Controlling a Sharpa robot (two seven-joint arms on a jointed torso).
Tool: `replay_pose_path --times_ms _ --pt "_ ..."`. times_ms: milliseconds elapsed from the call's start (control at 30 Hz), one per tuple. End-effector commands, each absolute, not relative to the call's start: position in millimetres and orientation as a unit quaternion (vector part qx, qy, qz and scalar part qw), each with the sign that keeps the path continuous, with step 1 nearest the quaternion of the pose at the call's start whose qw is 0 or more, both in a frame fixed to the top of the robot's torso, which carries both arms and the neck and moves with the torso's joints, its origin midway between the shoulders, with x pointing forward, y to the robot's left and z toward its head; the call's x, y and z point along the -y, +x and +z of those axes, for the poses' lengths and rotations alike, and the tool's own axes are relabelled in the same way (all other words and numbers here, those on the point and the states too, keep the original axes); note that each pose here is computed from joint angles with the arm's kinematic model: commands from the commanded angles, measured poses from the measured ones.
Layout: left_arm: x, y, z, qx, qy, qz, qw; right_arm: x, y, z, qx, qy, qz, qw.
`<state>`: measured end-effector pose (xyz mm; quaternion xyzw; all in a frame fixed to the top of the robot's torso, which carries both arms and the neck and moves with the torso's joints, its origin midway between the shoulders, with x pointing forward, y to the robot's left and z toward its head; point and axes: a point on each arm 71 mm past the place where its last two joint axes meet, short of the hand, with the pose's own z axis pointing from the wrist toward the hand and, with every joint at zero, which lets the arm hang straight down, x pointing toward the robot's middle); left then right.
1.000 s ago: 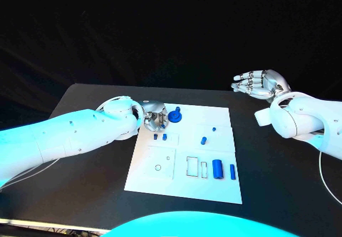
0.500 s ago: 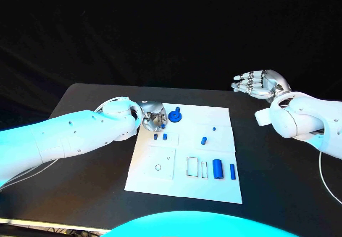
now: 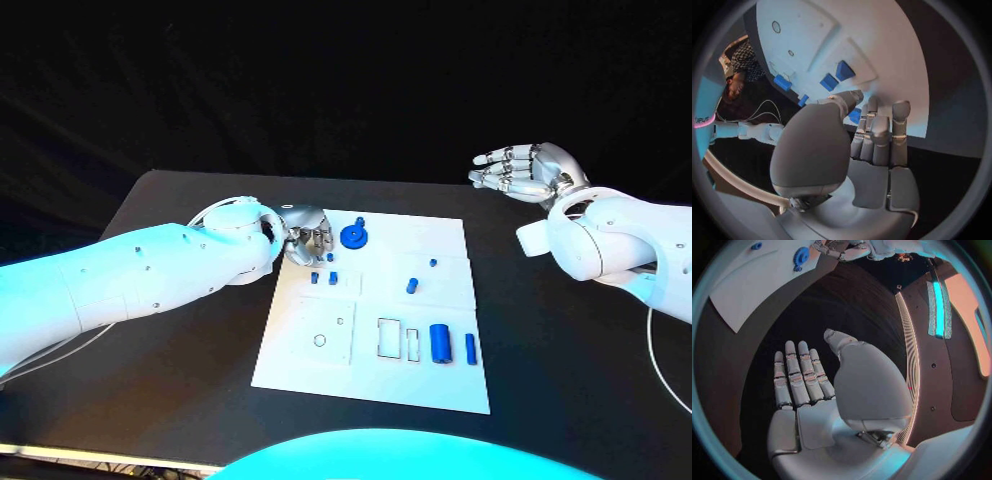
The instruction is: Assemble the parts on the task board
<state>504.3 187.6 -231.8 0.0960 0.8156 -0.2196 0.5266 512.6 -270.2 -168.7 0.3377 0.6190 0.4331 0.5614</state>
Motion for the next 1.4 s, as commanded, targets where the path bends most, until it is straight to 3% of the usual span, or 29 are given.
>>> replay_pose_path --times_ms 33,300,467,600,700,933,1400 --pt "-194.7 505.6 -233.1 -0.821 0.090 -0.209 0.523 267.3 512.2 -170.8 -0.647 0.304 0.430 0.551" --pt "-220.5 513.7 -226.1 -0.804 0.044 -0.215 0.552 256.0 508.7 -174.7 -0.709 0.185 0.406 0.546" --pt "-241.6 520.2 -213.9 -0.776 -0.066 -0.271 0.565 246.3 503.0 -178.4 -0.740 0.084 0.363 0.559" --pt "-255.7 520.2 -206.3 -0.746 -0.173 -0.343 0.545 240.7 497.7 -181.4 -0.750 0.020 0.325 0.577" --pt "-259.6 516.8 -202.6 -0.721 -0.239 -0.410 0.505 235.3 492.6 -184.1 -0.745 -0.018 0.304 0.593" --pt "-255.5 502.5 -193.9 -0.675 -0.305 -0.534 0.407 220.1 479.3 -195.7 -0.749 -0.077 0.278 0.597" --pt "-257.8 493.5 -190.0 -0.644 -0.349 -0.560 0.388 203.1 474.0 -212.6 -0.768 -0.119 0.230 0.586"
